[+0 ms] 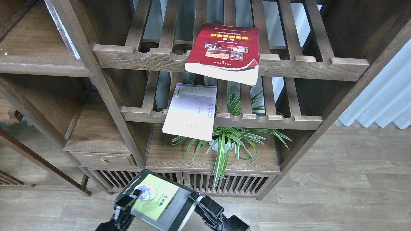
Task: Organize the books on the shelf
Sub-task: 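Carry the green-covered book with the left gripper to the side shelf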
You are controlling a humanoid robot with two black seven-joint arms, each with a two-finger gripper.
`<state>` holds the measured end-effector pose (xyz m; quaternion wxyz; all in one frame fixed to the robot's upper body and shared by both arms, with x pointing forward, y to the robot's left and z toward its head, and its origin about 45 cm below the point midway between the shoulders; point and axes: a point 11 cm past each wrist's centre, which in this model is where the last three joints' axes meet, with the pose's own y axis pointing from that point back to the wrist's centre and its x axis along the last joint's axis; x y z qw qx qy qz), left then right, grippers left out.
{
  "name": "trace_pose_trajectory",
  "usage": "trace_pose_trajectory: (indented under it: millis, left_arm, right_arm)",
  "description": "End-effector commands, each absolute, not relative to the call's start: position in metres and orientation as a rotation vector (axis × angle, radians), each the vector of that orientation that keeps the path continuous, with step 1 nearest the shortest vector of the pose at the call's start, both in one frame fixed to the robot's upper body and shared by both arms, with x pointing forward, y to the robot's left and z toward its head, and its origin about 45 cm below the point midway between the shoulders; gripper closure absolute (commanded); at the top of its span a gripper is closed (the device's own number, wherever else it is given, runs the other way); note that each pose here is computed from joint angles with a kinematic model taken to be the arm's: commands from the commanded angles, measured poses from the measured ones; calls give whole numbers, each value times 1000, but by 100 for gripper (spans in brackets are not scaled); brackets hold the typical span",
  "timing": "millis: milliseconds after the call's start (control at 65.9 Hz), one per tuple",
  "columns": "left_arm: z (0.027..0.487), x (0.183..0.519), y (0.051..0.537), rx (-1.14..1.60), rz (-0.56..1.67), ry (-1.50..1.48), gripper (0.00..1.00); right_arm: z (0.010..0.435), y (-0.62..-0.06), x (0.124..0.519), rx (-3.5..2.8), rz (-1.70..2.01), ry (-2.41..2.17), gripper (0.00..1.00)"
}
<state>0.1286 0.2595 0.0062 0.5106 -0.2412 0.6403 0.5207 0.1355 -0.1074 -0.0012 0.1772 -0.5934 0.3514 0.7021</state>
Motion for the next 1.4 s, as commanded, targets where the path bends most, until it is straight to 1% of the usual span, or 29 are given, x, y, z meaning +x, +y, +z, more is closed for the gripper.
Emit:
trace_pose_trajectory:
  millis: [0, 137, 152, 243, 395, 456, 547, 759, 866, 881, 987, 1184, 1382]
  left_arm:
    - [21, 124, 295, -577, 1302, 1482, 94]
    - [47, 127, 325, -585, 1320, 1404, 94]
    - [57, 129, 335, -596, 1325, 1373, 94]
    - [72, 134, 348, -596, 1325, 1329, 94]
    - [103, 149, 383, -608, 1353, 1206, 94]
    - [121, 159, 405, -613, 1377, 1128, 94]
    - [141, 165, 428, -596, 1405, 1051, 94]
    - [194, 184, 474, -580, 1436, 868, 94]
    - [215, 192, 483, -561, 1429, 805, 94]
    - [224, 197, 484, -542, 1415, 784, 94]
    - [238, 205, 487, -513, 1401, 744, 94]
    - [302, 228, 514, -475, 1404, 546, 94]
    - [349, 257, 517, -426, 1357, 404, 94]
  right_arm:
    - [-3, -109, 140, -1660, 1973, 1015, 1]
    - [-3, -100, 139, -1652, 1983, 998, 1]
    - [-3, -100, 137, -1656, 1989, 995, 1]
    - [-4, -100, 135, -1664, 1991, 995, 1]
    - [-6, -101, 134, -1670, 1995, 1004, 1]
    - [-7, -102, 135, -1666, 1991, 1012, 1]
    - [-7, -102, 135, -1665, 1990, 1013, 1]
    - [-8, -103, 134, -1664, 1992, 1018, 1]
    - [-9, -104, 134, -1662, 1993, 1027, 1]
    - [-10, -105, 132, -1660, 1997, 1029, 1]
    - [-12, -105, 128, -1650, 2005, 1036, 1]
    - [-14, -106, 122, -1638, 2018, 1044, 1]
    - [-14, -105, 122, -1651, 2022, 1038, 1]
